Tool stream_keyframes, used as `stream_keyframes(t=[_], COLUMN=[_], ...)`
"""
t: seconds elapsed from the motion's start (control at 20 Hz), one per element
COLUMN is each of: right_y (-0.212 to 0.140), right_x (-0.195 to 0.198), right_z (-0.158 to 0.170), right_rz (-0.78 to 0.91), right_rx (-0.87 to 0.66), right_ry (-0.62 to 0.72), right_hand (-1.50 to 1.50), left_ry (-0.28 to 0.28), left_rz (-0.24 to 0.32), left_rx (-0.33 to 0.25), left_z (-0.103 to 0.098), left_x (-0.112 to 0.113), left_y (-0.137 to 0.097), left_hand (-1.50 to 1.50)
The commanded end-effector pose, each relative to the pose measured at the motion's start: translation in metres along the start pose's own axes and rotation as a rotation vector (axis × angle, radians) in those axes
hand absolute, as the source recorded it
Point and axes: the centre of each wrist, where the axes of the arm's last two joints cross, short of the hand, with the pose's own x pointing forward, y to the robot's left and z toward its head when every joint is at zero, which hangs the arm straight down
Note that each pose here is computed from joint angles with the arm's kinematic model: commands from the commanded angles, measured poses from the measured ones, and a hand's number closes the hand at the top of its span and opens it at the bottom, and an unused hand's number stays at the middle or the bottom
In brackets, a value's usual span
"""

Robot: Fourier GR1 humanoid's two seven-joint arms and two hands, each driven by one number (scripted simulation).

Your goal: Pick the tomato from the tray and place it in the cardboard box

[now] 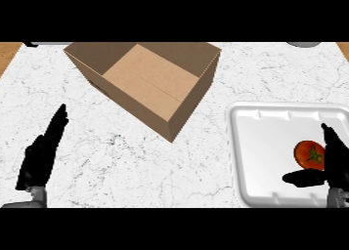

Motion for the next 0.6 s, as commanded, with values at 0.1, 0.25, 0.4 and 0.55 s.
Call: stream_keyframes(t=[0.1, 0.25, 0.4, 0.55], right_y=[0.002, 0.016, 0.027, -0.010], right_x=[-0.016, -0.016, 0.006, -0.007], right_z=[-0.009, 0.002, 0.005, -0.006], right_rz=[-0.049, 0.052, 0.084, 0.109], right_rx=[0.025, -0.080, -0.200, -0.256], right_ry=[-0.015, -0.041, -0.036, -0.055], right_hand=[1.50, 1.50, 1.50, 1.50], left_ry=[0.002, -0.002, 0.007, -0.019], left_rz=[0.011, -0.007, 0.013, -0.004], left_rx=[0.005, 0.002, 0.003, 0.008], left_z=[0.000, 0.007, -0.005, 0.004], left_x=[-0.002, 0.018, 0.009, 0.011], left_y=[0.001, 0.009, -0.005, 0.001], left_hand=[0.00, 0.00, 0.00, 0.00])
